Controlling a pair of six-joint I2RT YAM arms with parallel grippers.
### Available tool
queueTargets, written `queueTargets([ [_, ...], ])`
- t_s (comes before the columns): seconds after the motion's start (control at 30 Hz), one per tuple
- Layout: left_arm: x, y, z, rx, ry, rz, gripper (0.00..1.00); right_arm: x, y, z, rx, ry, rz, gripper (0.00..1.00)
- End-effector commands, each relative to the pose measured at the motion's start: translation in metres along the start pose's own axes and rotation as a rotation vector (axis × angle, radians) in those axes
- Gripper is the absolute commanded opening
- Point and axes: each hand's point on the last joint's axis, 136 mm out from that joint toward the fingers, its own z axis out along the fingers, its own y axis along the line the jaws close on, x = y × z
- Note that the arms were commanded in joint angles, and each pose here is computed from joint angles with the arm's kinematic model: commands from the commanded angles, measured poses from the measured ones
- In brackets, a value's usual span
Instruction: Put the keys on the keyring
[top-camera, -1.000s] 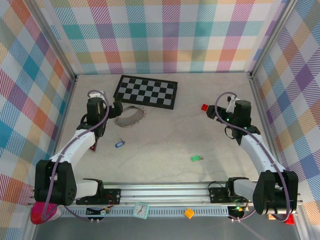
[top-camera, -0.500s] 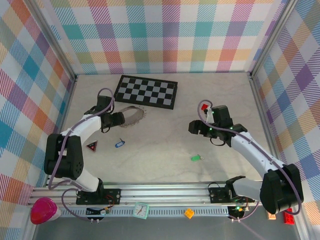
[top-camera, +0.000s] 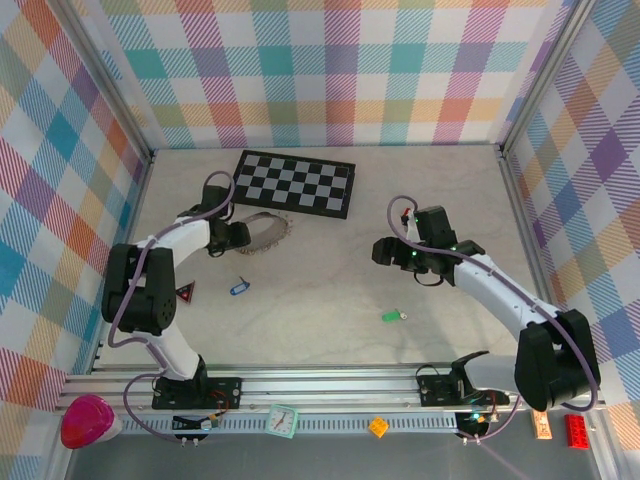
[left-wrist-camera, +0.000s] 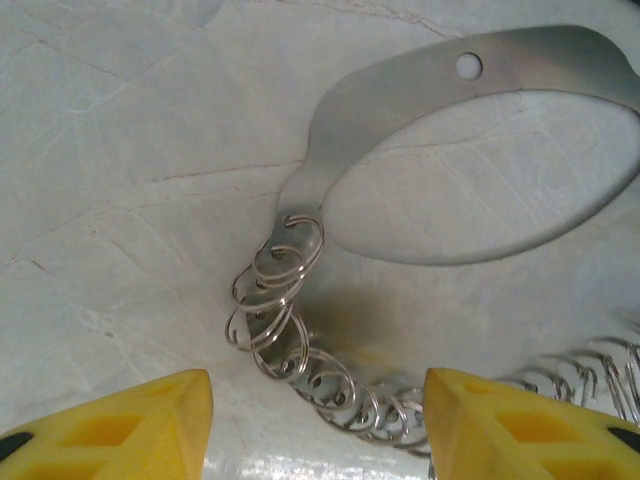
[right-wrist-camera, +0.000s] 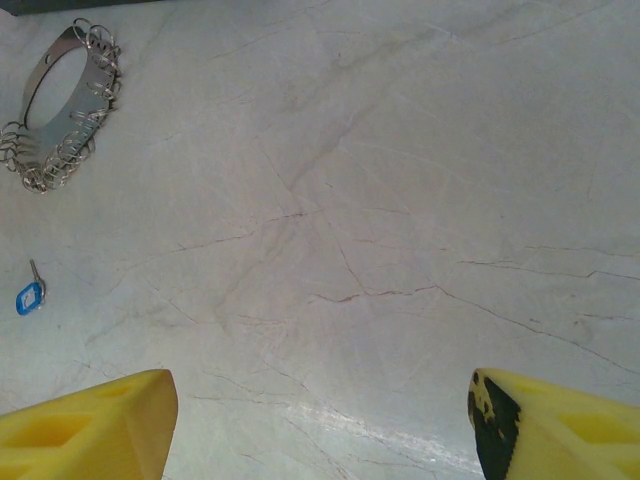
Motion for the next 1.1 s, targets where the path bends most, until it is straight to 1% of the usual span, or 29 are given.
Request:
queueTargets([
  [0.0,-0.003,0.002,0.002,-0.002,0.020,-0.015,0.54,-0.010,0.006,-0.002,-0.004,-0.025,0.000,0.76],
  [0.07,-0.002,0.004,0.005,-0.014,0.024,-0.016,0.53,-0.011,0.006,-0.001,-0.002,-0.024,-0.001,0.76],
  [0.27,0.001,0.009,0.011,-0.039,0.032,-0.017,0.42,-0.013,0.009,0.001,-0.011,-0.019,-0.002,0.76],
  [0.43,0.005,0.008,0.016,-0.036,0.055,-0.012,0.29,-0.012,0.009,0.003,-0.009,-0.014,-0.002,0.76],
  [0.7,0.003,0.010,0.015,-0.070,0.052,0.011,0.14,-0.012,0.009,0.001,-0.008,-0.016,-0.012,0.77],
  [0.9,0.003,-0.001,0.009,-0.065,0.048,0.039,0.00,-0.013,0.010,0.000,-0.012,-0.019,-0.016,0.77],
  [1.07,0.001,-0.024,-0.008,-0.018,0.002,0.033,0.00,-0.014,0.010,-0.001,-0.011,-0.022,-0.024,0.77],
])
